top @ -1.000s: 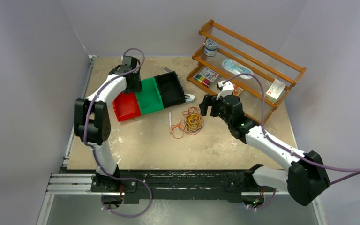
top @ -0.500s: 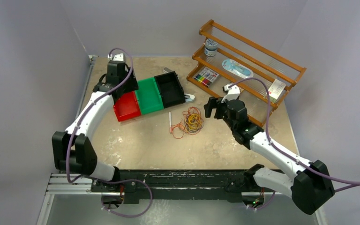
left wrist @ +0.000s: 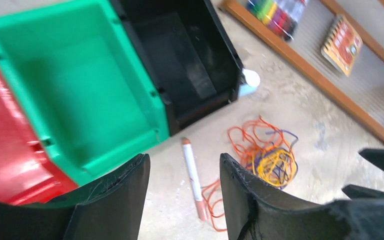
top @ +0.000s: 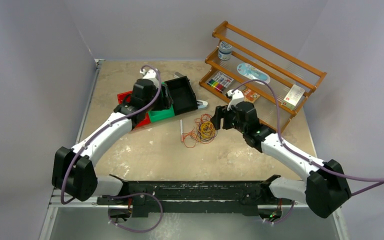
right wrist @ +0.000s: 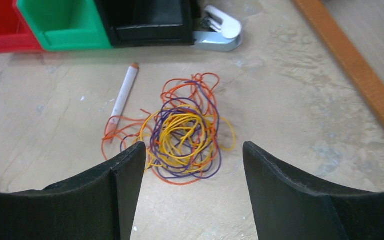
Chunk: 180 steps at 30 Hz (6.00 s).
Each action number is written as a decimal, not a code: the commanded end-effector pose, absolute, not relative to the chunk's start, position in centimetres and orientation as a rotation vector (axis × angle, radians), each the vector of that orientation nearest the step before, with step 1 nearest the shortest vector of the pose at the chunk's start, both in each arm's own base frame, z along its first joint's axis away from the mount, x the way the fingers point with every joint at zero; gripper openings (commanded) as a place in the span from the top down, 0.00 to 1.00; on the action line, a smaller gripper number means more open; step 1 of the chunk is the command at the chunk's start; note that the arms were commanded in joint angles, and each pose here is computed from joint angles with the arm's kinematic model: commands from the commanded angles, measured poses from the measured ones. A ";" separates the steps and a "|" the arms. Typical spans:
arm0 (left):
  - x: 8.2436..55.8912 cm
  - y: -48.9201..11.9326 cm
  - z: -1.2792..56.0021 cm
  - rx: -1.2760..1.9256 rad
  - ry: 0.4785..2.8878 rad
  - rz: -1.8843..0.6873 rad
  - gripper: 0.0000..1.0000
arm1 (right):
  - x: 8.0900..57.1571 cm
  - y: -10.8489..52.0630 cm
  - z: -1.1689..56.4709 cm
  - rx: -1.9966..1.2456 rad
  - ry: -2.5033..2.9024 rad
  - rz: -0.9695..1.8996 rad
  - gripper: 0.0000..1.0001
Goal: Untangle the cables
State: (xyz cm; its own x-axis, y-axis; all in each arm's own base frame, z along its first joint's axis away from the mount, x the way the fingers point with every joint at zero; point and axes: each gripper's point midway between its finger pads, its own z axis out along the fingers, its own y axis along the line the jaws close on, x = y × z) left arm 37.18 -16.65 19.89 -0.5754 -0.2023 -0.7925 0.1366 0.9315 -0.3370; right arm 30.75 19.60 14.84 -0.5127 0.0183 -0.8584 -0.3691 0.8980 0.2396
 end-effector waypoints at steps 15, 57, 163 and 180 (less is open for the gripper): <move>30.3 -26.7 12.3 0.285 2.283 -0.670 0.52 | 32.3 22.3 13.8 -0.378 2.127 0.541 0.30; 31.3 -28.4 6.5 0.505 2.334 -0.455 0.91 | 31.8 23.1 12.8 -0.417 2.139 0.588 0.31; 25.6 -30.1 36.1 0.621 1.727 -0.941 1.00 | 24.4 26.8 32.5 -0.877 0.862 0.771 0.84; 34.2 -17.6 33.6 -0.020 1.845 -0.487 1.00 | 29.2 18.0 35.7 -0.264 1.035 0.537 1.00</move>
